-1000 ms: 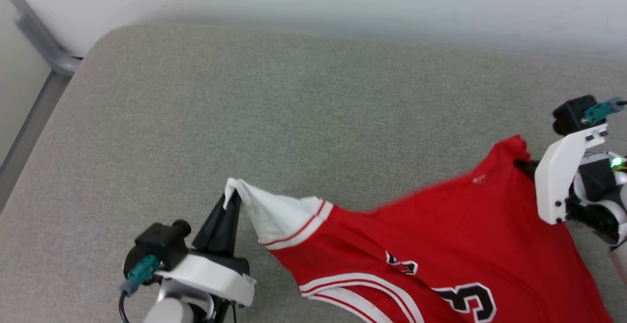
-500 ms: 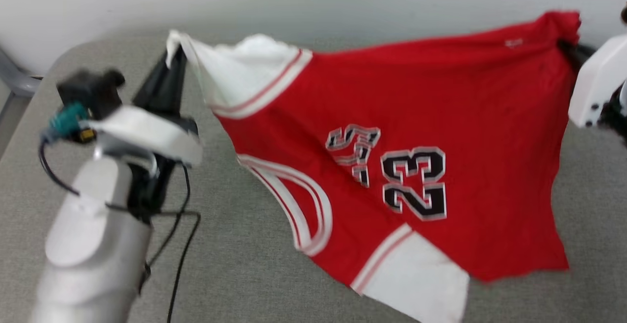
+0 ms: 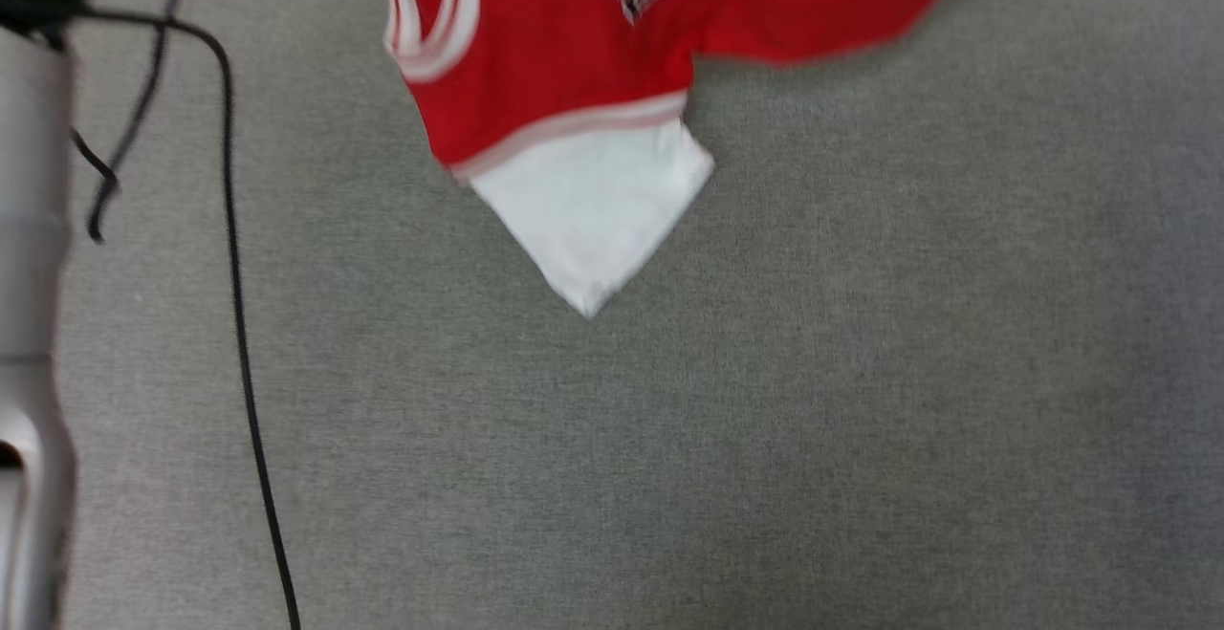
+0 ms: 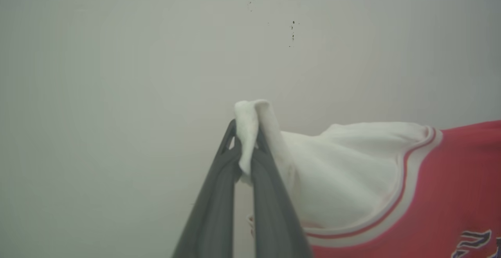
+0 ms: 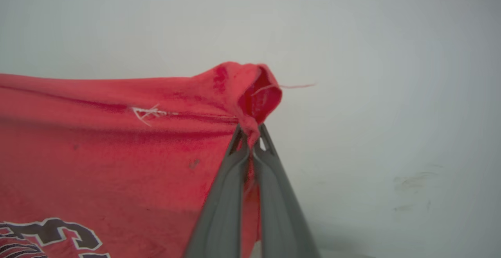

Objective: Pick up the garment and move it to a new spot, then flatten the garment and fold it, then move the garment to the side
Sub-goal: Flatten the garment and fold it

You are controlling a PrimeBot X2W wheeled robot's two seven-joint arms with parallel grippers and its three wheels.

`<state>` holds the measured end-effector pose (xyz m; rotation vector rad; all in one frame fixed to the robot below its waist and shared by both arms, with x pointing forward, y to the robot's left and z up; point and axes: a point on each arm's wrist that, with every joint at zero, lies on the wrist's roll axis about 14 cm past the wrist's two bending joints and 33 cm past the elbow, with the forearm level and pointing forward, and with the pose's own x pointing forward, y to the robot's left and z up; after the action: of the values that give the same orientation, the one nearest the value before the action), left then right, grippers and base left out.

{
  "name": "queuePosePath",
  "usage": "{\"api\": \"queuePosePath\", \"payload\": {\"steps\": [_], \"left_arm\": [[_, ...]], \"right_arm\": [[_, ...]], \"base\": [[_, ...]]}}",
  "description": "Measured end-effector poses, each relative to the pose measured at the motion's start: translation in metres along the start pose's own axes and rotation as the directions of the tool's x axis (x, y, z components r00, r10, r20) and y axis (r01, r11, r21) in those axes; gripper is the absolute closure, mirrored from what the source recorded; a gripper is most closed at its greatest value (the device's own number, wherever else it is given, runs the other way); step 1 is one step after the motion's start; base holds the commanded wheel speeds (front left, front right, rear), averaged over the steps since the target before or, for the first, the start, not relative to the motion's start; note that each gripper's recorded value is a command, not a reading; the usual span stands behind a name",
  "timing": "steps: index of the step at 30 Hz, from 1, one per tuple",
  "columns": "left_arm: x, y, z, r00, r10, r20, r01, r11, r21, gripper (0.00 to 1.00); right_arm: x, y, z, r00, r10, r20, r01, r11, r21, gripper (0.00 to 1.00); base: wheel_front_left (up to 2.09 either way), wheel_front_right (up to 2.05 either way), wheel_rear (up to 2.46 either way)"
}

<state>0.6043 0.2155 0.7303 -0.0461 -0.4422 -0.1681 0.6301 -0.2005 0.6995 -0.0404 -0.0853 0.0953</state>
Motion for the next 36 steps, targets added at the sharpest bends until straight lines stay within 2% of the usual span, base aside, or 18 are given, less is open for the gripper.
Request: {"api": "queuePosePath", "payload": {"steps": [6, 9, 13, 17, 27, 32, 36], "left_arm": [[0.044, 0.015, 0.008, 0.999, 0.018, 0.052, -0.020, 0.999, 0.029, 1.00], [0.060, 0.021, -0.004, 0.998, 0.034, 0.048, -0.034, 0.999, 0.015, 1.00], [0.068, 0.032, -0.045, 0.998, 0.066, -0.008, -0.066, 0.998, -0.017, 1.00], [0.064, 0.039, -0.097, 0.992, 0.089, -0.092, -0.094, 0.994, -0.048, 1.00], [0.019, 0.045, -0.191, 0.952, 0.103, -0.287, -0.141, 0.983, -0.114, 1.00], [-0.027, 0.037, -0.220, 0.920, 0.089, -0.382, -0.160, 0.974, -0.159, 1.00], [-0.069, 0.027, -0.234, 0.890, 0.071, -0.450, -0.175, 0.965, -0.193, 1.00]], "right_arm": [[0.031, -0.003, 0.021, 0.996, -0.020, 0.087, 0.022, 0.999, -0.023, 1.00], [0.048, -0.001, 0.017, 0.995, -0.017, 0.095, 0.019, 1.000, -0.024, 1.00], [0.071, 0.001, -0.005, 0.997, -0.013, 0.078, 0.015, 1.000, -0.027, 1.00], [0.088, 0.006, -0.053, 1.000, -0.001, 0.006, 0.001, 1.000, -0.024, 1.00], [0.103, 0.030, -0.137, 0.991, 0.060, -0.120, -0.060, 0.998, 0.004, 1.00], [0.077, 0.038, -0.186, 0.974, 0.087, -0.207, -0.084, 0.996, 0.024, 1.00], [0.042, 0.044, -0.222, 0.955, 0.107, -0.277, -0.095, 0.994, 0.055, 1.00]], "base": [[0.00, 0.00, 0.00], [0.00, 0.00, 0.00], [0.00, 0.00, 0.00], [0.00, 0.00, 0.00], [0.00, 0.00, 0.00], [0.00, 0.00, 0.00], [0.00, 0.00, 0.00]]}}
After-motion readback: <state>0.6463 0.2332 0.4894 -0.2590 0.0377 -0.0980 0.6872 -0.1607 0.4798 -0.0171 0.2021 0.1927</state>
